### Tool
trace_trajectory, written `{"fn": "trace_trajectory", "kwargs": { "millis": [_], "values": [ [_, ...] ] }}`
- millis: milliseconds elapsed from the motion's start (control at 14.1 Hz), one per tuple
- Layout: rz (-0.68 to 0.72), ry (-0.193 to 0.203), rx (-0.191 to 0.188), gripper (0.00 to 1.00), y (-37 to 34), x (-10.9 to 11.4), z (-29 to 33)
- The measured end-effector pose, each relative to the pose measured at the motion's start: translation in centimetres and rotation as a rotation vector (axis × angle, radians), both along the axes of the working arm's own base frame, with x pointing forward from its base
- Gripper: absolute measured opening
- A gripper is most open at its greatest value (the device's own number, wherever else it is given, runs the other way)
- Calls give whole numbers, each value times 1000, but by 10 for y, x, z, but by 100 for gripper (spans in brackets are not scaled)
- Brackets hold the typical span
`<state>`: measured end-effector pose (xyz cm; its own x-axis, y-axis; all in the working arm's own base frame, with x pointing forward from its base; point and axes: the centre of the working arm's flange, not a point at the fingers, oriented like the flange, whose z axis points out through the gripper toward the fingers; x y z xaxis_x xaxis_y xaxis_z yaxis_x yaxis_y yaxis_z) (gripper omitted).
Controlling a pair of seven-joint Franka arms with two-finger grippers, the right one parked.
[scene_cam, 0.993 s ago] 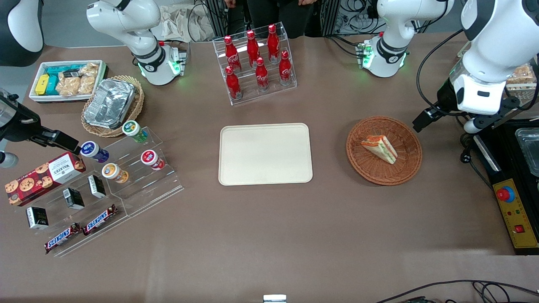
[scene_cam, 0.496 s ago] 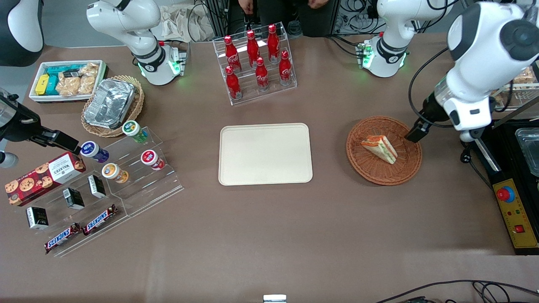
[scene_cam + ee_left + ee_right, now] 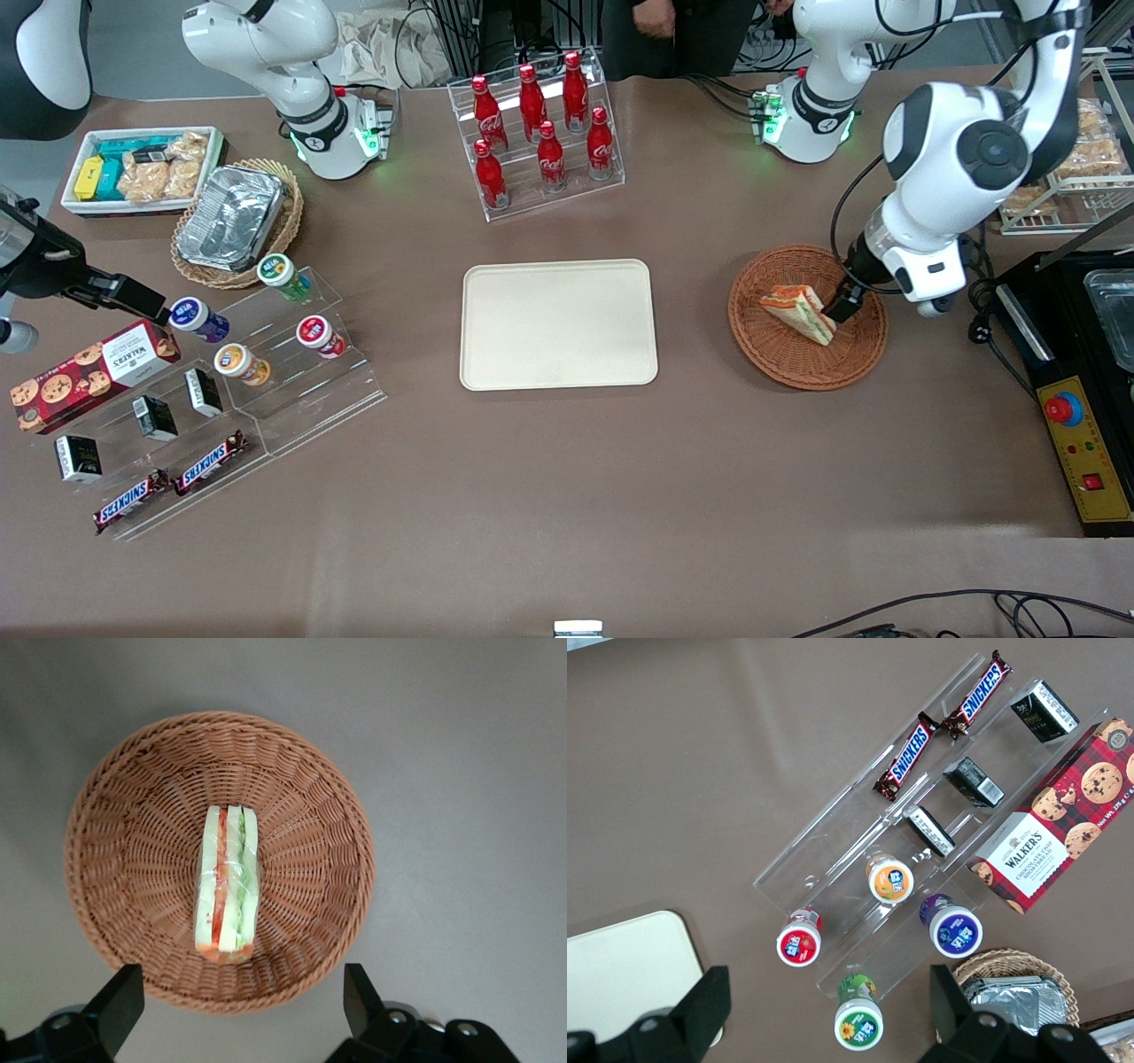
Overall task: Place sandwich from basket to tray
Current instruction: 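Move the open left gripper down over the sandwich in the basket, then close the left gripper on the wrapped sandwich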
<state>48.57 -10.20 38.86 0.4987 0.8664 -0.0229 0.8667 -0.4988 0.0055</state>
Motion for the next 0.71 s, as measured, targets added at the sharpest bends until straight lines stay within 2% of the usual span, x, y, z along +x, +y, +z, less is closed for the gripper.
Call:
{"fn": "trace_trajectory", "kwargs": {
  "millis": [567,709],
  "values": [
    [-30,-29,-7,100,-11,-23,-74],
    [-29,-22,-8,100,-10,-25,-90]
  ]
}}
